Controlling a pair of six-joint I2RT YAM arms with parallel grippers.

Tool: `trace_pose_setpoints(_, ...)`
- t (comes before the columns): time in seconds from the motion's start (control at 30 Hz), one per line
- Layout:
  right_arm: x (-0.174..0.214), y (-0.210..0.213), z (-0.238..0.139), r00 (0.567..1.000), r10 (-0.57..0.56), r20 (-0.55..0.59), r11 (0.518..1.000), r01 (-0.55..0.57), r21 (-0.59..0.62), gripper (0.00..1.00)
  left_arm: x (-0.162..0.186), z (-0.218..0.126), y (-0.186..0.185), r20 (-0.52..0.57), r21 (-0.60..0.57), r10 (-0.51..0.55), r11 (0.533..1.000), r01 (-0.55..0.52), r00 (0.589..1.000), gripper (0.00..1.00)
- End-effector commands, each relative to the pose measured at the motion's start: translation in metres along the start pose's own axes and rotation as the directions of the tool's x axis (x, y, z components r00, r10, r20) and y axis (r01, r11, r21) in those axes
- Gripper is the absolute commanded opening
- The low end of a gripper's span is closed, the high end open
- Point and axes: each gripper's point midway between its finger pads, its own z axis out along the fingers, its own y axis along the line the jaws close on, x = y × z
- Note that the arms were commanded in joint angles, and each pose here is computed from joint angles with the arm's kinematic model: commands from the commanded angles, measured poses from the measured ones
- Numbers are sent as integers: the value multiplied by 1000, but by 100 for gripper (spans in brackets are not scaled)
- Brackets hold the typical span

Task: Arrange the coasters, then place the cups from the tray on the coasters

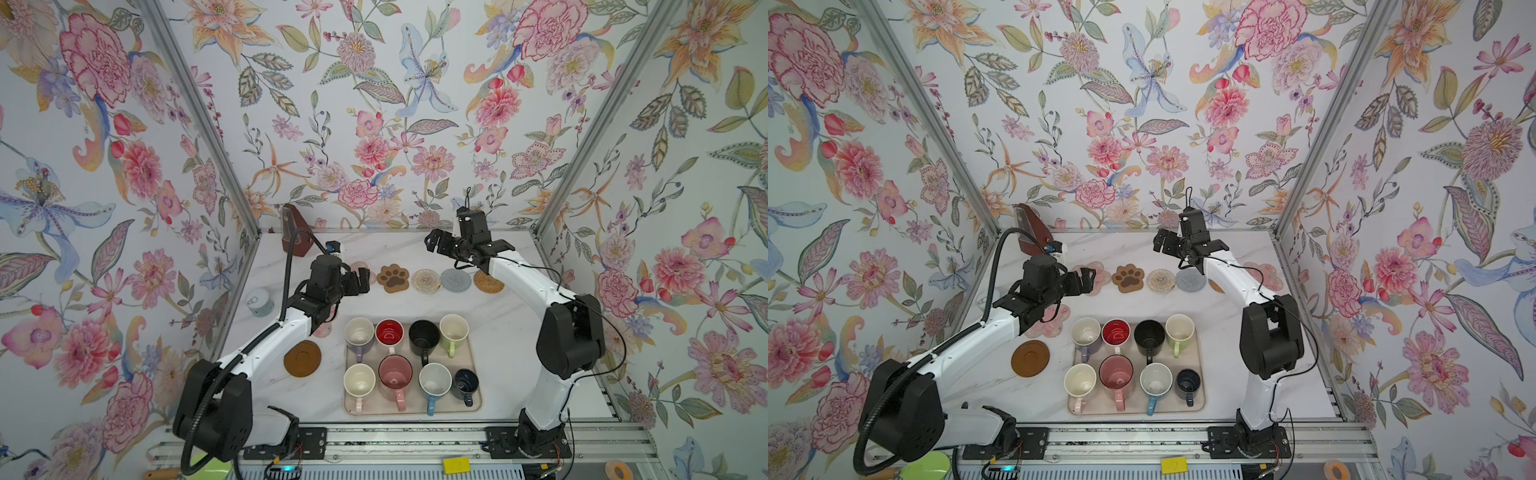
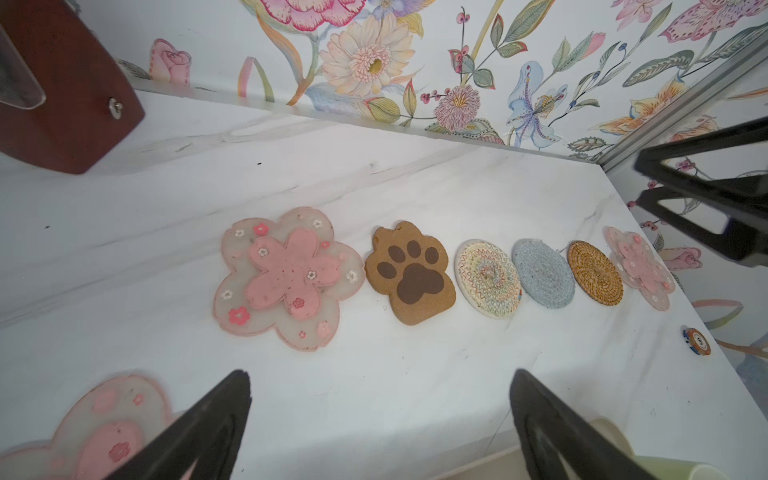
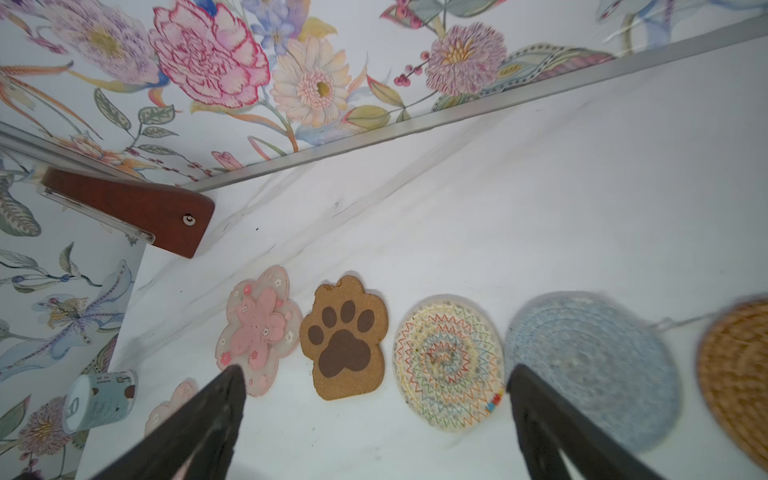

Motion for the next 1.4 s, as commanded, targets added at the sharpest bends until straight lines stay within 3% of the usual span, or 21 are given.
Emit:
trace_pose_setpoints(0.0,19,-41,-17,999,29,-29,996,-26,86,99,-1,25,-11,-72,33,2,999,0,997,99)
trace_pose_setpoints(0.23,51,-102,-58,992,126,-26,976,-119,182,99,22,96,-7,-236,-32,3,999,-11,972,99)
trace_pose_setpoints(0.6,78,-140,-92,980,196,-16,953,-187,239,99,31,165,-22,-302,-19,28,999,-36,953,99)
trace_pose_setpoints(1.37,95,-154,-132,974,227,16,935,-223,276,99,59,221,-21,-391,-46,13,998,-34,920,99)
